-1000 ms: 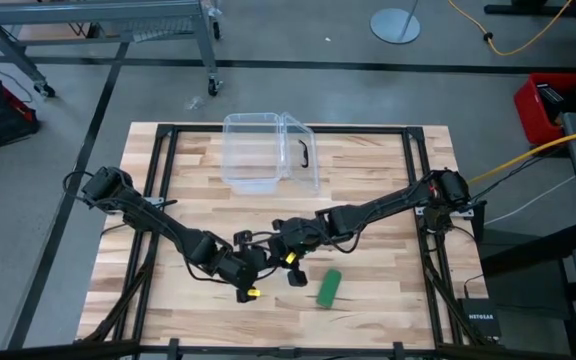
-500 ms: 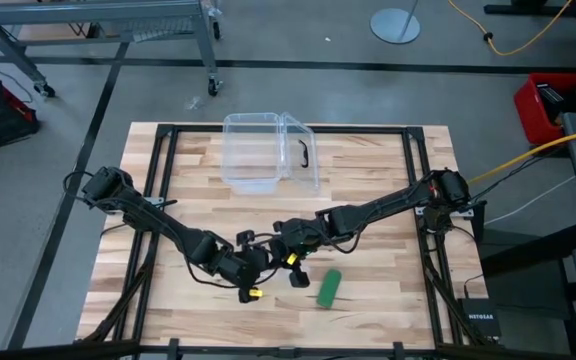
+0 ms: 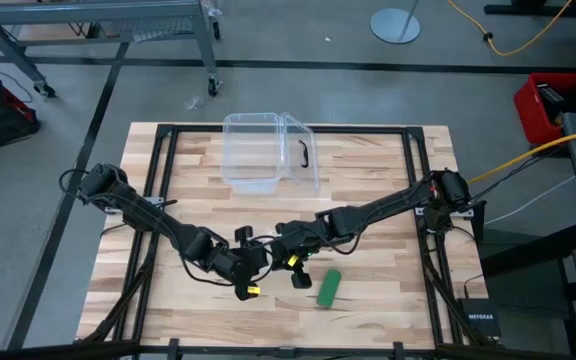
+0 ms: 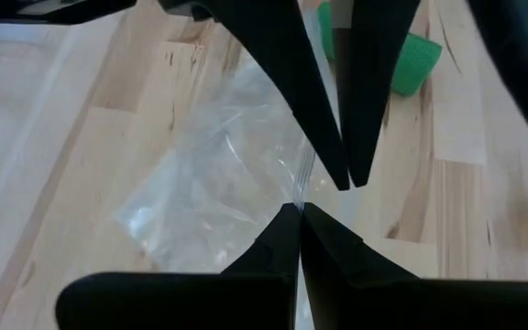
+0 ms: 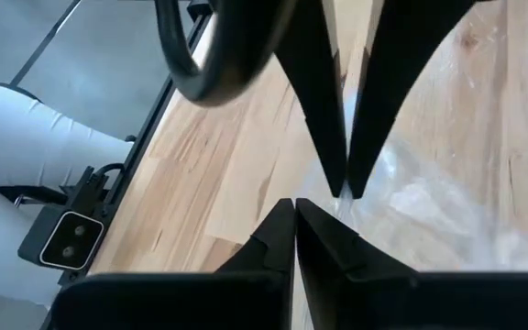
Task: Roll bandage
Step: Prepare the transparent zip bag
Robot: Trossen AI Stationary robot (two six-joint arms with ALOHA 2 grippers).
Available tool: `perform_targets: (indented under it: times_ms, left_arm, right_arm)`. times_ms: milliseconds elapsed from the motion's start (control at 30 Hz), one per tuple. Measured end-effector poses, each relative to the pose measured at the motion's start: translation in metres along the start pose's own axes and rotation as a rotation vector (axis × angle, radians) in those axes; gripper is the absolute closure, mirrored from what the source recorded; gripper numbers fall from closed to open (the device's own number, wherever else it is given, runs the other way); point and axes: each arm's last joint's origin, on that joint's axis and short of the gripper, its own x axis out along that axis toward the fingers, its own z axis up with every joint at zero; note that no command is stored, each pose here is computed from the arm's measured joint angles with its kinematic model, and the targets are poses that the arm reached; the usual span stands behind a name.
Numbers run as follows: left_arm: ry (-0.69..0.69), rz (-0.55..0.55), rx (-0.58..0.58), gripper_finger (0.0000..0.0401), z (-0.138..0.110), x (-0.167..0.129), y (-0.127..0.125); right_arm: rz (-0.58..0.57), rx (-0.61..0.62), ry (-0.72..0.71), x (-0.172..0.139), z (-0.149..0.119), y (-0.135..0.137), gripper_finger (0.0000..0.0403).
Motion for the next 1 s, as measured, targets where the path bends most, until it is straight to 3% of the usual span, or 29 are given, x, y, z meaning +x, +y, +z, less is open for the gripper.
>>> perform_targets:
  times_ms: [467,767,1000]
  left_arm:
    - [0.001,-0.01,-0.015,0.0401,0.0001,-0.0004,-0.0005]
    - [0.059,-0.116,-0.041,0.0401,-0.0009,-0.0011,-0.0037]
    - [0.053,-0.128,-0.029,0.0401,-0.0001,-0.0012,-0.0045]
  right_arm:
    - [-0.116,0.014,0.073,0.0,-0.0083,-0.0037,0.0384]
    - [-0.275,0.008,0.065,-0.0008,-0.0089,-0.0087,0.0384]
    - [-0.28,0.008,0.062,-0.0009,-0.0087,-0.009,0.0384]
